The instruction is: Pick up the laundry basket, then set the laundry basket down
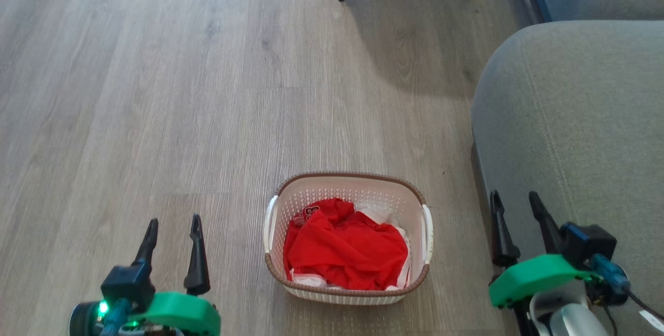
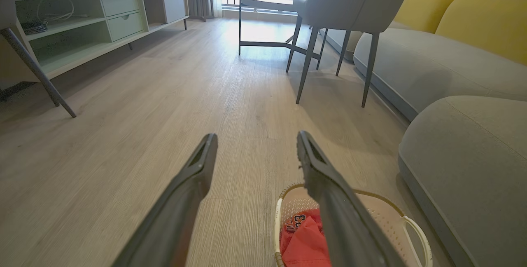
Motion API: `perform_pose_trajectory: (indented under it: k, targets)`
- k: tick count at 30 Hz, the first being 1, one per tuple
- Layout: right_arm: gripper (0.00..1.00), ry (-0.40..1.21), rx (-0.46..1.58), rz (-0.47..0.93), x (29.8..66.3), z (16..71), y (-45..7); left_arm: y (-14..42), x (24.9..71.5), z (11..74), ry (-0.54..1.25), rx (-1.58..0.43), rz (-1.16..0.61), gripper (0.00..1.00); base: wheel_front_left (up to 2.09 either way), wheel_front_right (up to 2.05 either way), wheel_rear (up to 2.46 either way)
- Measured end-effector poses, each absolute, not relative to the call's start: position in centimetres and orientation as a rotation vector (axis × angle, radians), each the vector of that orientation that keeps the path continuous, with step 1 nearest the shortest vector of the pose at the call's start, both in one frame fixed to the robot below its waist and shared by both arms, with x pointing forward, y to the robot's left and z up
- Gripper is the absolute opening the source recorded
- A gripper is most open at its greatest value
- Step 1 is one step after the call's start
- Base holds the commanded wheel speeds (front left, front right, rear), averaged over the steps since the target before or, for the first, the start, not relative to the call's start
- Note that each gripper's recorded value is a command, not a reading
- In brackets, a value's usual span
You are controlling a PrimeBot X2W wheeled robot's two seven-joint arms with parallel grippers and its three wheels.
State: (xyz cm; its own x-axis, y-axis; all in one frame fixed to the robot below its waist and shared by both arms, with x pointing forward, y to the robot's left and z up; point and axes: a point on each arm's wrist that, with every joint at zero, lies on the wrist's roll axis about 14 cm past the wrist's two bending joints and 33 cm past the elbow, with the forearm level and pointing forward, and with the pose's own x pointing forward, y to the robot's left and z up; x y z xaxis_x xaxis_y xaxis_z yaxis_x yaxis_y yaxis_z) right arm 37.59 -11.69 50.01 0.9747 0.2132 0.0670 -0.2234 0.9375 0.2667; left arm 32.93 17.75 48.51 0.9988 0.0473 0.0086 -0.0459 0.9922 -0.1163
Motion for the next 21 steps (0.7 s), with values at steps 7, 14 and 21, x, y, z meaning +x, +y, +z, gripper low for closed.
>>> perform_pose_trajectory:
  k: [7, 14, 21]
  targets:
    - [1.00, -0.030, 0.278, 0.222, 36.81, 49.78, -11.68, 18.16, 32.35, 48.63, -0.018, -0.114, 0.055, 1.00, 0.00, 0.00, 0.00]
    - [1.00, -0.037, 0.278, 0.225, 36.77, 50.02, -11.58, 18.50, 32.21, 48.71, -0.021, -0.108, 0.064, 1.00, 0.00, 0.00, 0.00]
    - [1.00, -0.037, 0.278, 0.216, 36.77, 49.96, -11.88, 18.25, 32.30, 48.62, -0.018, -0.092, 0.048, 1.00, 0.00, 0.00, 0.00]
